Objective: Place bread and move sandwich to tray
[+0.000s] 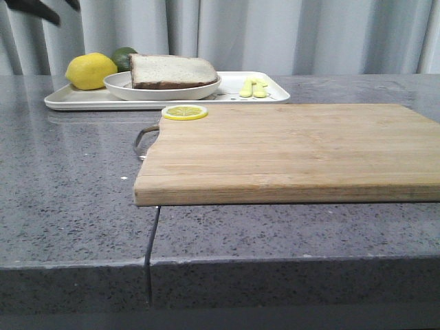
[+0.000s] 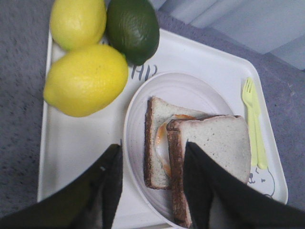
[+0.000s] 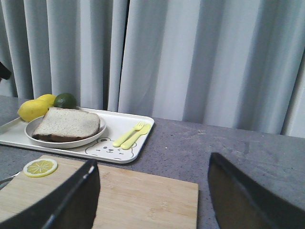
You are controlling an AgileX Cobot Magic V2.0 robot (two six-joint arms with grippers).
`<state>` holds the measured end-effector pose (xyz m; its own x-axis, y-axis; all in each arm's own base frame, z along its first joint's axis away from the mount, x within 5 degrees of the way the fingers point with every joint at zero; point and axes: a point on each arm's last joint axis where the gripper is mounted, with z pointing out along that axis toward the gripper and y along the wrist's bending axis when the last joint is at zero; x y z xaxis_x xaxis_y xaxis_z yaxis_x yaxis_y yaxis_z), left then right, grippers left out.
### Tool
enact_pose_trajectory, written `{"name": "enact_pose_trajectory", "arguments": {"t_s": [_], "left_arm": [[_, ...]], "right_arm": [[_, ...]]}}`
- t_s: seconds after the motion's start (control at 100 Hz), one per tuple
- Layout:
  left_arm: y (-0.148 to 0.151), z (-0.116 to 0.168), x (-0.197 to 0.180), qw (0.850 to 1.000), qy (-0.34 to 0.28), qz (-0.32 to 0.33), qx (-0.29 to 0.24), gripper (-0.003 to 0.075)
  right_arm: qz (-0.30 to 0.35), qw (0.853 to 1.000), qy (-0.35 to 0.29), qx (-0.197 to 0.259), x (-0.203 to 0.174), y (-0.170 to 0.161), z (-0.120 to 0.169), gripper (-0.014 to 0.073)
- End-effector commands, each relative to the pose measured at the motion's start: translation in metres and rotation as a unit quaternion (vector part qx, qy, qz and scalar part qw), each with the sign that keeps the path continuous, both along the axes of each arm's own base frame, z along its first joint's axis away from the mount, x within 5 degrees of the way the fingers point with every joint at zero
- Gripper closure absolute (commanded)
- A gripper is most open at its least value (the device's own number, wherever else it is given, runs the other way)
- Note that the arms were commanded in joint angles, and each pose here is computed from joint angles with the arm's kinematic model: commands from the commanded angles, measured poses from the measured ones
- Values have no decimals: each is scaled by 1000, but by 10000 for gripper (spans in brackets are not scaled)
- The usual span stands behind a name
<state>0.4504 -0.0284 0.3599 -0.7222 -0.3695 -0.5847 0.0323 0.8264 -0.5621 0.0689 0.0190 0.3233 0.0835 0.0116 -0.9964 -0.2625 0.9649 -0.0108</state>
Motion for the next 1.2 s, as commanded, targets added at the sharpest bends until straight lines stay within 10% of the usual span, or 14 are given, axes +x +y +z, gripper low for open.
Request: {"name": "enact_pose_trajectory", "arguments": {"t_s": [0.0,0.43,1.19], "left_arm": [[0,69,-37,994,-102,-3,33,438],[-2,120,-164,954,-269,16,128,438],[16,-26,-371,912,-369,110,140,438]], "right_arm": [[-7,999,-52,14,-2,-2,16,106],[-7,999,-52,14,-2,-2,16,106],[-5,1000,-23,6,-1,-1,10,106]]}}
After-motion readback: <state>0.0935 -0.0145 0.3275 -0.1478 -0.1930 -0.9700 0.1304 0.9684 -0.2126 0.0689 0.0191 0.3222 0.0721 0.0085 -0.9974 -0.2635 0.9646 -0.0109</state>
